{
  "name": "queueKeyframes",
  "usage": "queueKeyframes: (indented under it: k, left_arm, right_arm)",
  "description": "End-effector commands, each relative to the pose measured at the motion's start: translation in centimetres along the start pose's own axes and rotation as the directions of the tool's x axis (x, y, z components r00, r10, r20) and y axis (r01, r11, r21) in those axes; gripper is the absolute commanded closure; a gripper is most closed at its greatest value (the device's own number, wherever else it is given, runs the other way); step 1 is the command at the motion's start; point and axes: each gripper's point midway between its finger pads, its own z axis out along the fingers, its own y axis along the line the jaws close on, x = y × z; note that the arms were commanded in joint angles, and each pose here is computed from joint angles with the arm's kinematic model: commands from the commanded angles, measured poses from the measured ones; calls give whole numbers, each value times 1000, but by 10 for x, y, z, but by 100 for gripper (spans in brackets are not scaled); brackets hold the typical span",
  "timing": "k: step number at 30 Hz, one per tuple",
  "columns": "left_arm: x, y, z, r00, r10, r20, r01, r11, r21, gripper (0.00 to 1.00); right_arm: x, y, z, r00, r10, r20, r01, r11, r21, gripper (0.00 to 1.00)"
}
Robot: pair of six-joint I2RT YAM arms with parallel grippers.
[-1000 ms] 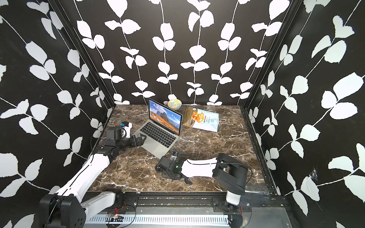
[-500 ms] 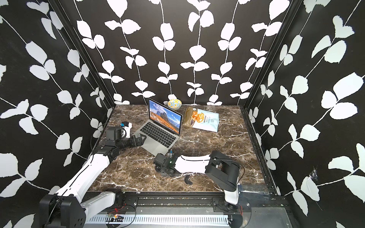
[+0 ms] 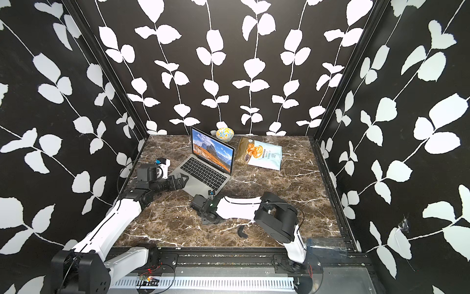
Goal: Insert the wireless mouse receiver into the laptop
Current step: Pick up the USB plug at the center of the board.
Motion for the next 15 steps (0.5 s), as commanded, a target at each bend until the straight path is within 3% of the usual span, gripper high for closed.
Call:
queueKeyframes:
  k: [1, 11, 15]
  left_arm:
    - [0, -4, -4, 1000, 21, 13, -21, 1000, 20, 2]
    - [-1, -5, -5, 1000, 23, 15, -23, 999, 22, 2]
    - [-1, -4, -4, 1000, 22, 14, -23, 1000, 19, 2]
  right_arm:
    - [11, -20, 6, 999, -24, -44, 28, 996, 89, 68]
    - [23, -25, 6, 993, -58, -104, 73, 986, 152, 72]
    - [23, -19, 7, 992, -69, -105, 82, 989, 125, 73]
